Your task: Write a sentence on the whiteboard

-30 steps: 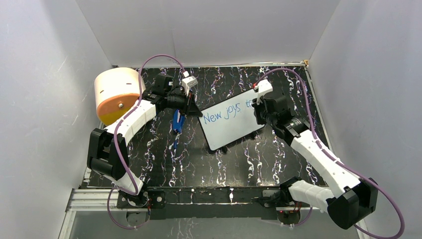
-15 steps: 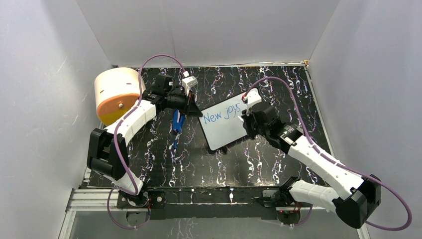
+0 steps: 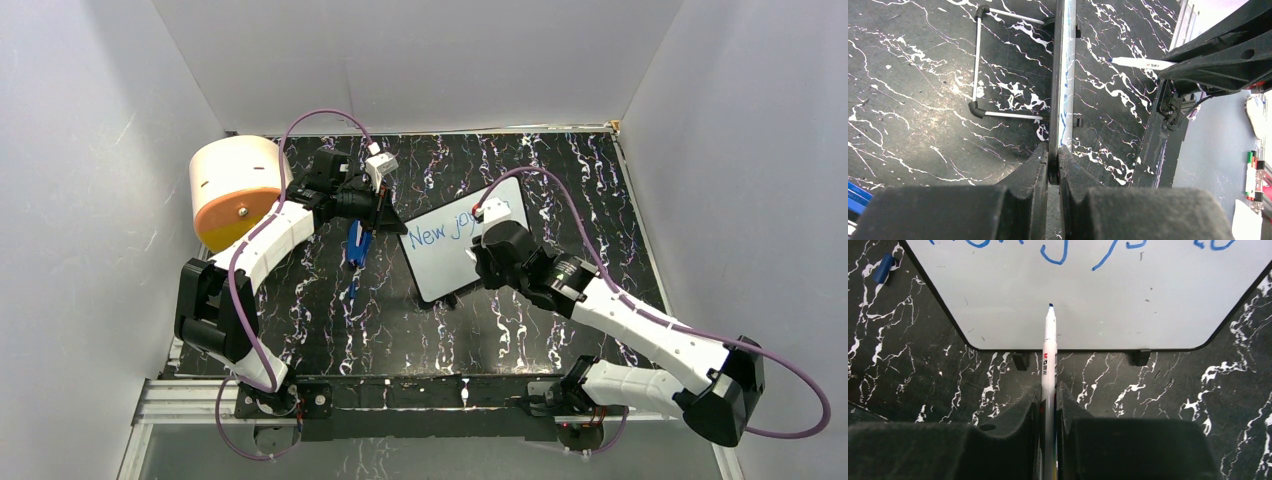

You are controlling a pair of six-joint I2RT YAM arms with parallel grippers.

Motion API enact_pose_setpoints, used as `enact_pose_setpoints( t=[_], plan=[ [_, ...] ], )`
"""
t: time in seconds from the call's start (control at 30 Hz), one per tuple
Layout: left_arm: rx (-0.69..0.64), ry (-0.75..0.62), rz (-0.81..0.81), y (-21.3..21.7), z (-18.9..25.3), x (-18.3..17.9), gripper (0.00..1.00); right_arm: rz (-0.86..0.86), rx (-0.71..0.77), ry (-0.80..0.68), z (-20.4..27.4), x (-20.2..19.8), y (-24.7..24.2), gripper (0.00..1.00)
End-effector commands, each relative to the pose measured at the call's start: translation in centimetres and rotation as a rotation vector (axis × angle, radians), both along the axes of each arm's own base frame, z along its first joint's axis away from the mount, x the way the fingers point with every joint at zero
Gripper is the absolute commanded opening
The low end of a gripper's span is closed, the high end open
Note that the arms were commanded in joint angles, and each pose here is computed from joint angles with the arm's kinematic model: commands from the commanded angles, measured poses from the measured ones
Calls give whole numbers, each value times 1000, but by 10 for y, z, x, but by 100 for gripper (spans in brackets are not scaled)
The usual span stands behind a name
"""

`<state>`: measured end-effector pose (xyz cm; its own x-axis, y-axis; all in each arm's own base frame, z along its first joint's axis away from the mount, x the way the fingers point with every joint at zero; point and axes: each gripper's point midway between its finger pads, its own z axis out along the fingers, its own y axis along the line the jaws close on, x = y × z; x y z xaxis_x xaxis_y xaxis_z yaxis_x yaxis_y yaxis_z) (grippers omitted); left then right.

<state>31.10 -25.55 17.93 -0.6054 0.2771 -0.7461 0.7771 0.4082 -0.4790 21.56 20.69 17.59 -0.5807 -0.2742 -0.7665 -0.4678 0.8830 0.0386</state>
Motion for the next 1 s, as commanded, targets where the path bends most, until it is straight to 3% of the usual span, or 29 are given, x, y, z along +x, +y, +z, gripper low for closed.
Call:
enact_pose_setpoints(
  t=[0.0,0.57,0.97],
  plan=[
    [69,-44,41,9,-8,5,0,-45,23,24,-1,-2,4,0],
    [66,-48,48,9,-8,6,0,-30,26,38,-3,-9,13,0],
    [60,-38,45,8,-8,6,0,-4,74,-49,9,-13,1,0]
  ],
)
